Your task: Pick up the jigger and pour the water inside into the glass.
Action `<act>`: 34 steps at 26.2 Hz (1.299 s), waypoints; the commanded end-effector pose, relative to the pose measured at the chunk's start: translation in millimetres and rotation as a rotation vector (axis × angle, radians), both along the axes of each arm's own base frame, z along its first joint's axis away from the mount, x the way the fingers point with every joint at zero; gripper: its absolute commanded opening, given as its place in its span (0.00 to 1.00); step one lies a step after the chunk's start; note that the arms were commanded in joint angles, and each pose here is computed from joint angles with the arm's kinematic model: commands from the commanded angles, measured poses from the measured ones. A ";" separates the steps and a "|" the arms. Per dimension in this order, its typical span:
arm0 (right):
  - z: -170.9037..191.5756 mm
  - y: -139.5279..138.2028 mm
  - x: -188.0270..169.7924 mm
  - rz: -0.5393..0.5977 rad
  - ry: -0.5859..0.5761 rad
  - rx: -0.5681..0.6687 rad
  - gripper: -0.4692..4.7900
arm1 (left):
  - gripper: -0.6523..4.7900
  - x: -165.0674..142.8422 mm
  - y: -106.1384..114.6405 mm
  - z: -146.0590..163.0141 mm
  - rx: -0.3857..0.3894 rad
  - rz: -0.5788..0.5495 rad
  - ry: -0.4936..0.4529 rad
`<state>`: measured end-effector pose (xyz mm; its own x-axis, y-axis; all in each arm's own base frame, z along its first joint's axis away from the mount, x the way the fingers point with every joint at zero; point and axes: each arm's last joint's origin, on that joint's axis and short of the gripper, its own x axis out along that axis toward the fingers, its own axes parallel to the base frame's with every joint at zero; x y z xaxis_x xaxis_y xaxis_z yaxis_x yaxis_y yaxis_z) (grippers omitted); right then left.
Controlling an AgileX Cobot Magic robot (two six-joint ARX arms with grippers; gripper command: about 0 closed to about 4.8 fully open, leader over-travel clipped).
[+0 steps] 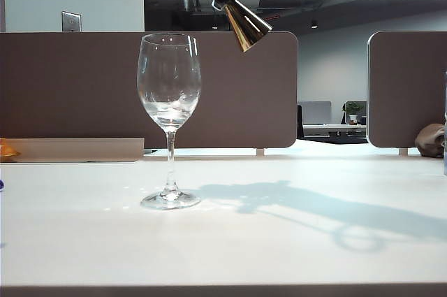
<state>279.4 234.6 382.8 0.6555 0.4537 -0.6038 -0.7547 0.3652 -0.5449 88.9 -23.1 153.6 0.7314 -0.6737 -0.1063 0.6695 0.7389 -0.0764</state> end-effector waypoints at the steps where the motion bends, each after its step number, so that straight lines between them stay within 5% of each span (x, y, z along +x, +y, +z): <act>1: 4.9 -0.6 -1.8 0.016 -0.033 -0.014 0.09 | 0.11 0.0 0.0 -0.2 0.004 -0.008 -0.005; 34: 0.8 5.6 -4.6 0.143 -0.179 -0.275 0.09 | 0.11 0.0 0.0 -0.2 0.004 -0.008 -0.005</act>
